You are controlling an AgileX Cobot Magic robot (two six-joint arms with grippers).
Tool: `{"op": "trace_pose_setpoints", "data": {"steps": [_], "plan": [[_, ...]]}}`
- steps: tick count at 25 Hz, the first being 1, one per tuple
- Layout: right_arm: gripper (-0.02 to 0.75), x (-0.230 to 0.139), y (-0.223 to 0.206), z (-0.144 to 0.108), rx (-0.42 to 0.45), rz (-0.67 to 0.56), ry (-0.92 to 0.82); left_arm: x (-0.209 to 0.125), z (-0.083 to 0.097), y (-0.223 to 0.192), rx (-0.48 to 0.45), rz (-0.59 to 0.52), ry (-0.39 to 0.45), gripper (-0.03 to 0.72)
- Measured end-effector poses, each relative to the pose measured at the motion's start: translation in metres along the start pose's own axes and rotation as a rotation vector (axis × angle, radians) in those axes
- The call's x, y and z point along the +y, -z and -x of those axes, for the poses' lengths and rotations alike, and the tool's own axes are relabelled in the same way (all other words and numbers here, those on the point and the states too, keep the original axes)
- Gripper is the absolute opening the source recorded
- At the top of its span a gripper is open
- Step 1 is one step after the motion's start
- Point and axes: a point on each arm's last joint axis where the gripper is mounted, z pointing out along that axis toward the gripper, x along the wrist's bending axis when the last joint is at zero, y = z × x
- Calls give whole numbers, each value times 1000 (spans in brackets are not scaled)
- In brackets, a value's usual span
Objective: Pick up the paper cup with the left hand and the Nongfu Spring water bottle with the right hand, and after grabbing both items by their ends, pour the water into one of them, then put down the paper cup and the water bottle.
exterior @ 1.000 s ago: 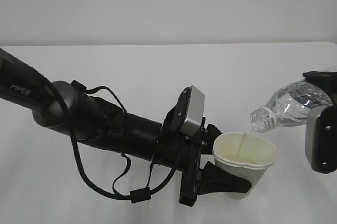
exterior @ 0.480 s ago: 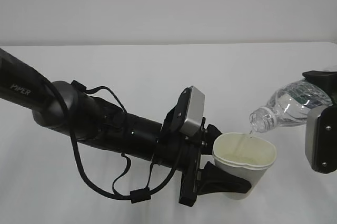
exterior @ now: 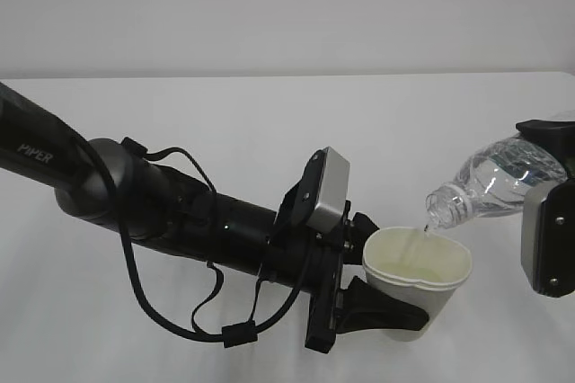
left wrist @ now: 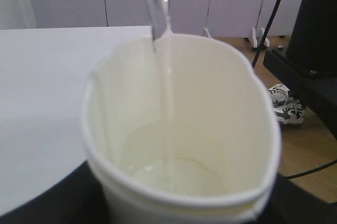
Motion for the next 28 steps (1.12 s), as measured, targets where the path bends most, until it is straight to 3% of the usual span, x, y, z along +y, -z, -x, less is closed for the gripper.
{"op": "trace_pose_setpoints", "data": {"steps": [28], "plan": [[340, 0, 0, 1, -9, -1, 6, 0, 0, 0, 1, -1, 0, 425]]}}
